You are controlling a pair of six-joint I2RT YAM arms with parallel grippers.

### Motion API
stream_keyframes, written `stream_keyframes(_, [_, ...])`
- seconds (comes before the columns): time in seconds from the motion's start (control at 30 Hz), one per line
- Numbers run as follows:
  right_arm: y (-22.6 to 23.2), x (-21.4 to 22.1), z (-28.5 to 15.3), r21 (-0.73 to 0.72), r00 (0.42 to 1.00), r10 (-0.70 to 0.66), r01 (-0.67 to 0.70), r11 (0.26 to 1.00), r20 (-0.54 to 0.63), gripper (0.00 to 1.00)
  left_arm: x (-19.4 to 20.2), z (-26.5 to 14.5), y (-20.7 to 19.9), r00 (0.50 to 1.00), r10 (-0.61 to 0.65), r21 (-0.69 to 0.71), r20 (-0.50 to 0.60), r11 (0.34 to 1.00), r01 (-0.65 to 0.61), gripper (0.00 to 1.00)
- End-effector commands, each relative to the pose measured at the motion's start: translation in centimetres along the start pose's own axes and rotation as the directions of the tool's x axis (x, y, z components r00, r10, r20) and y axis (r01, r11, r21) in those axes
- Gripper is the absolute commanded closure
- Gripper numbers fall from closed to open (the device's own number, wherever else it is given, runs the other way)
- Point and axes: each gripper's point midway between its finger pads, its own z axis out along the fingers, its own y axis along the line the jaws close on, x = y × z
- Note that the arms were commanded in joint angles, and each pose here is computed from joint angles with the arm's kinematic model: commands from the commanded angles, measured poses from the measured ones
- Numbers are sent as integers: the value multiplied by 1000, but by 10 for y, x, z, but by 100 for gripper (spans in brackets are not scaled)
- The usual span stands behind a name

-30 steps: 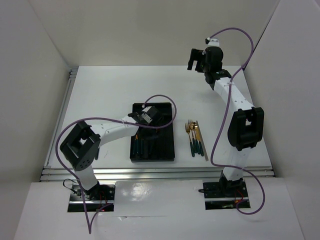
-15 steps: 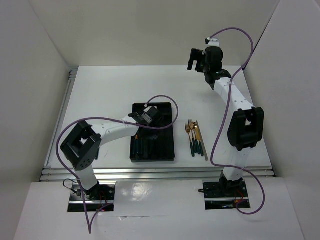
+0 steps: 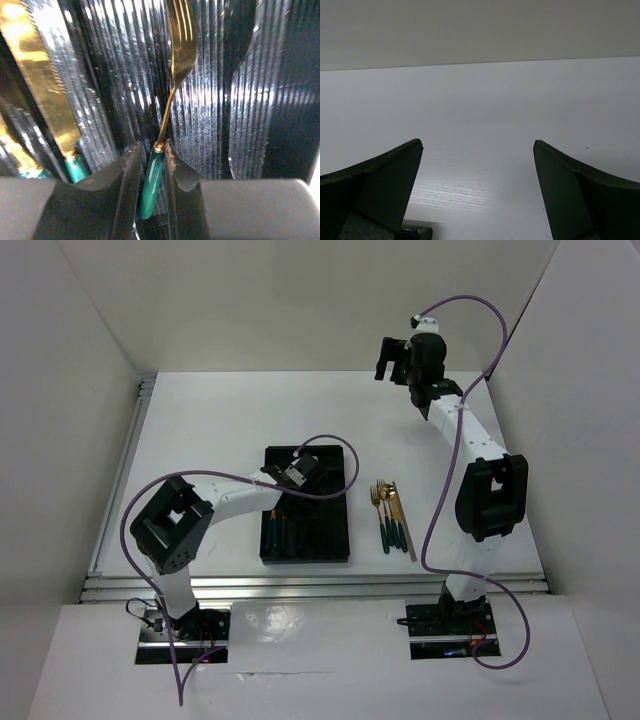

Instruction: Sort the eating utensils into containers

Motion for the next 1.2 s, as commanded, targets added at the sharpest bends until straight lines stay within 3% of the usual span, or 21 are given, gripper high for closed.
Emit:
stream_keyframes(0.0, [1, -25, -5, 0, 998, -1, 1, 1000, 61, 0, -1, 5, -3, 999, 27, 10, -24, 1000, -26, 68])
stream_keyframes(0.1, [0, -25, -5, 8, 998, -1, 0, 1000, 63, 0, 1, 7, -2, 999, 28, 5, -31, 1000, -27, 68])
stream_keyframes(0.17, [0, -25, -5, 9, 998, -1, 0, 1000, 63, 0, 1, 7, -2, 999, 28, 5, -31, 1000, -27, 76])
stream_keyframes(0.23, [0, -25, -5, 9, 998, -1, 0, 1000, 63, 0, 1, 7, -2, 999, 18, 5, -31, 1000, -18, 85])
stream_keyframes(0.27, [0, -25, -5, 9, 998, -1, 0, 1000, 63, 0, 1, 7, 2, 999, 11, -5, -38, 1000, -11, 100])
stream_keyframes(0.57, [2, -25, -2, 0, 998, -1, 1, 1000, 61, 0, -33, -32, -13, 992, 35, 86, 122, 995, -46, 100])
stream_keyframes(0.83, [2, -25, -2, 0, 998, -1, 1, 1000, 61, 0, -40, -59, -12, 983, 29, 118, 184, 992, -52, 100])
stream_keyframes(0.97, [2, -25, -2, 0, 998, -1, 1, 1000, 61, 0, -49, -68, 2, 975, -67, 78, 214, 996, 51, 100])
stream_keyframes(1.17, [3, -25, -2, -9, 998, -1, 2, 1000, 59, 0, -34, -62, 18, 974, -160, 23, 163, 987, 158, 100])
